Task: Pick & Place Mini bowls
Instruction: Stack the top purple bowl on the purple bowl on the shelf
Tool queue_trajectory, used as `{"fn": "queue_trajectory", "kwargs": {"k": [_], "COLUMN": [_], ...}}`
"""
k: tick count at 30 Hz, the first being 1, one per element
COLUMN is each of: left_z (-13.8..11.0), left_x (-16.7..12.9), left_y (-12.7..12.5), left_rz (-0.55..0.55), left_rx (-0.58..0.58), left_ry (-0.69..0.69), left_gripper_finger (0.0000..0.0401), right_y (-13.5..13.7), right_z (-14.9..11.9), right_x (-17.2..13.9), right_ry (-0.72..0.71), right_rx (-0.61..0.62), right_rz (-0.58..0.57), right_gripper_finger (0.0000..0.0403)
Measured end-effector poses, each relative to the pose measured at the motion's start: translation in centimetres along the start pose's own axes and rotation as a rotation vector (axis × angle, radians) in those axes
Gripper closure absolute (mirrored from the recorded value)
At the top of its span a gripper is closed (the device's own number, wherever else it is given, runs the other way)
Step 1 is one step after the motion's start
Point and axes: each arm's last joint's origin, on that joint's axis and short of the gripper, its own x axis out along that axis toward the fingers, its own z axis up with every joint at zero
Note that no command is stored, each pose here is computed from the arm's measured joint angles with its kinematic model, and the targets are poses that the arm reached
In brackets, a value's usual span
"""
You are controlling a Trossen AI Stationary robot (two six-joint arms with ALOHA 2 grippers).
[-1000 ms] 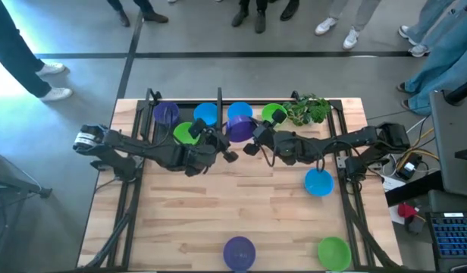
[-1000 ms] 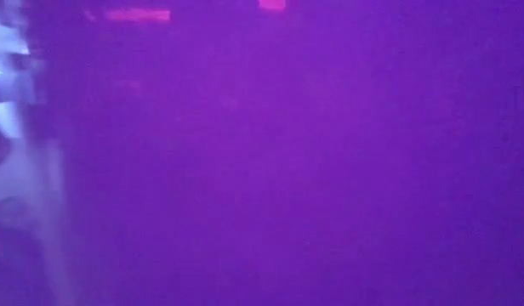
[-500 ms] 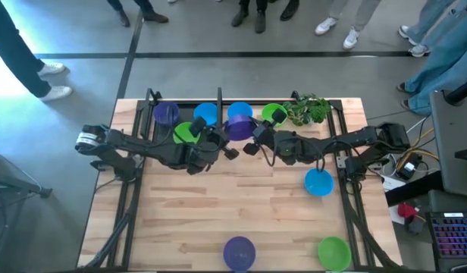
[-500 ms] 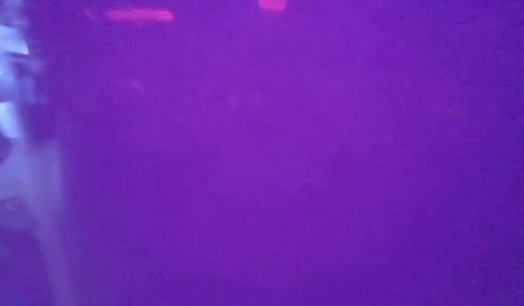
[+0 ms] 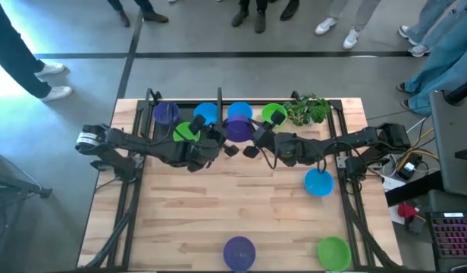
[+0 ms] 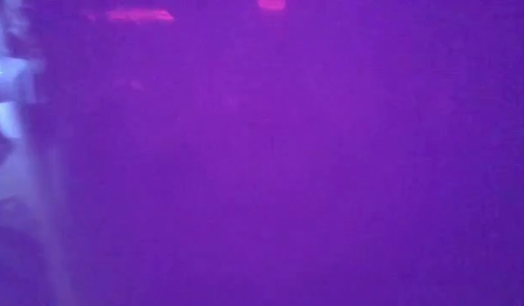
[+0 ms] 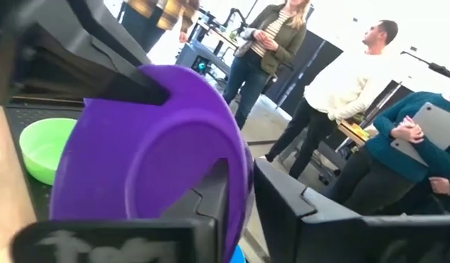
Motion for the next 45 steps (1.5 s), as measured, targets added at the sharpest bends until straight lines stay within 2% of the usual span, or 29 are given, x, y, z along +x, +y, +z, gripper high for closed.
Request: {"fn": "queue_trajectory", "kwargs": {"k": [8,13,22,27,32,39,45], "left_z": [0.0,0.7,1.6,1.7,1.8,1.8,0.8], "left_x": [0.4,0.3,-0.7,-1.4,-1.9,-0.6,2.0], "left_y": [0.3,1.9,6.5,10.2,14.3,18.4,21.2], "left_rz": [0.003,0.027,0.075,0.118,0.089,-0.02,0.082], "left_rx": [-0.004,-0.033,-0.047,-0.076,-0.119,-0.128,-0.123], "left_ry": [0.003,0.002,0.045,0.083,0.183,0.42,0.63], "left_gripper_finger": [0.0401,0.0401,0.0401,0.0401,0.0401,0.0401,0.0401], "right_y": [0.3,0.8,0.1,-0.4,-0.8,-1.2,-1.1], "right_z": [0.2,1.2,3.0,3.6,3.7,3.8,3.9], "right_x": [-0.5,-1.8,-3.9,-5.0,-5.8,-6.3,-6.5], "right_ry": [-0.006,-0.039,-0.097,-0.112,-0.097,-0.095,-0.099], "right_rx": [-0.024,-0.018,0.031,0.034,0.03,0.045,0.047], "right_rz": [0.004,0.035,0.064,0.085,0.11,0.124,0.129], "right_gripper_finger": [0.0259,0.0221,0.0204,0.0204,0.0204,0.0204,0.0204]}}
